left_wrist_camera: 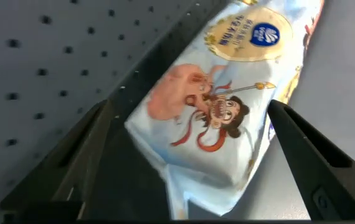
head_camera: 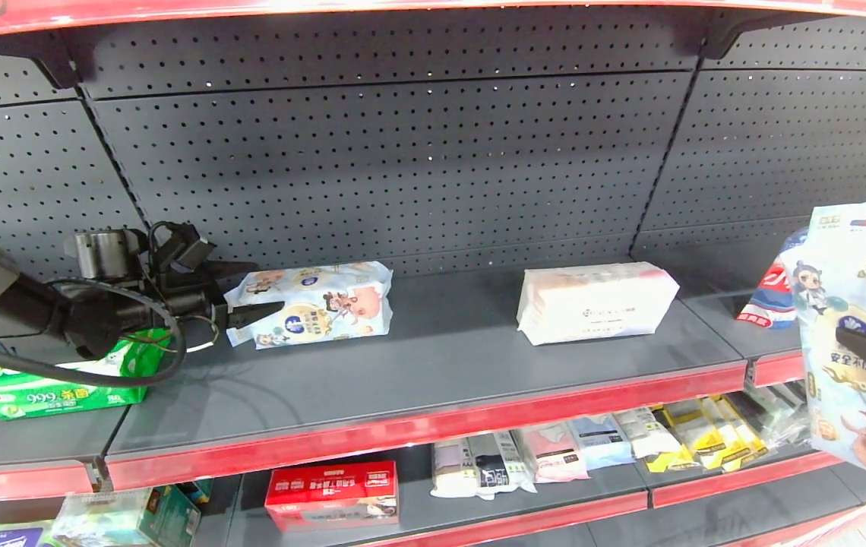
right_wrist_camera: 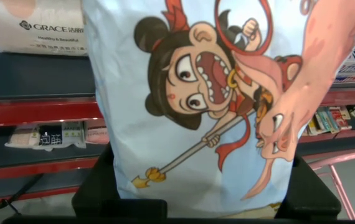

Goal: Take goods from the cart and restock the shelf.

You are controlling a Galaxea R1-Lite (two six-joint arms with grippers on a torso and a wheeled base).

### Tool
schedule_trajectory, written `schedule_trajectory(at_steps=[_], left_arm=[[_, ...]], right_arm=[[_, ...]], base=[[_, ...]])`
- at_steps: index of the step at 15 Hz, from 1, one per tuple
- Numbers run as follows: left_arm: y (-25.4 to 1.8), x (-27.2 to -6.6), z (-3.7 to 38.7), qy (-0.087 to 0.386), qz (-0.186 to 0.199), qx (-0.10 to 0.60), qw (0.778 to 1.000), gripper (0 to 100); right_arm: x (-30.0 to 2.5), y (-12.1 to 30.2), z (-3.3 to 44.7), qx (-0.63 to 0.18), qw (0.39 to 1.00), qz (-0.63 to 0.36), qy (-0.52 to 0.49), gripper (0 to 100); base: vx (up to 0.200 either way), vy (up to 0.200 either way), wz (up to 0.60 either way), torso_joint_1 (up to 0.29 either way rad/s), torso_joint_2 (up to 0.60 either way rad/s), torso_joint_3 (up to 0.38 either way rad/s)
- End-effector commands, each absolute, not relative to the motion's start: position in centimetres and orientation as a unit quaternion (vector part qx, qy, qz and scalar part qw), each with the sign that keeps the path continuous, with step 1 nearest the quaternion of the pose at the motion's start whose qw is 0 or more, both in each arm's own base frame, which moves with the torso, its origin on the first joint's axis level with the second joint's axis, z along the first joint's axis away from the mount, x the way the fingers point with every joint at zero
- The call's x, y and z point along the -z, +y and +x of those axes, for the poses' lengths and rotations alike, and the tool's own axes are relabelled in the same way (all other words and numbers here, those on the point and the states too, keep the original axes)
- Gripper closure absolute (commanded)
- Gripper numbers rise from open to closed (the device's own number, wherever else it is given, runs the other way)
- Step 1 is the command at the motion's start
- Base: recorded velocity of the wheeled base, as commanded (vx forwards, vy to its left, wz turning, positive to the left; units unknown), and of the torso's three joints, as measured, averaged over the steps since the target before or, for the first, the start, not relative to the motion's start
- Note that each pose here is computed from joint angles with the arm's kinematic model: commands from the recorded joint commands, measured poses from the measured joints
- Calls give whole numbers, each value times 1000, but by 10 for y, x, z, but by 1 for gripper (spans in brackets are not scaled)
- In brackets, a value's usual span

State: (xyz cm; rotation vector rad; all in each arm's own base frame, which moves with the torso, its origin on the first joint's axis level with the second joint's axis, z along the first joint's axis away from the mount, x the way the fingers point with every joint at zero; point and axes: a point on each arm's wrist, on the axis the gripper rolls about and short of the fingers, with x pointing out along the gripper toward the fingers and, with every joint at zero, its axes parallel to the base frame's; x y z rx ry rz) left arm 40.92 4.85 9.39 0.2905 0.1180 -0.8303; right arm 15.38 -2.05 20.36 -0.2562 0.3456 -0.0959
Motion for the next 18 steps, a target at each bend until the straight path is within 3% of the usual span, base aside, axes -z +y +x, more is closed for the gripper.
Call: schedule_trajectory(at_steps=[1, 11, 12, 18], left_arm=[[43, -88, 412, 61, 137, 409, 900, 0], [27, -74, 425, 63, 136, 429, 891, 0], [26, -71, 426, 64, 135, 430, 890, 100], [21, -78, 424, 57, 138, 435, 888, 100]], right_arm=[[-202, -21, 156, 48, 975, -127, 175, 100], [-205, -21, 155, 49, 976, -128, 170, 100], [-205, -21, 156, 49, 976, -128, 171, 100], [-205, -21, 156, 49, 976, -128, 171, 100]], base=[[0, 0, 0, 0, 0, 0], [0, 0, 0, 0, 0, 0], [0, 0, 0, 0, 0, 0], [0, 0, 0, 0, 0, 0]])
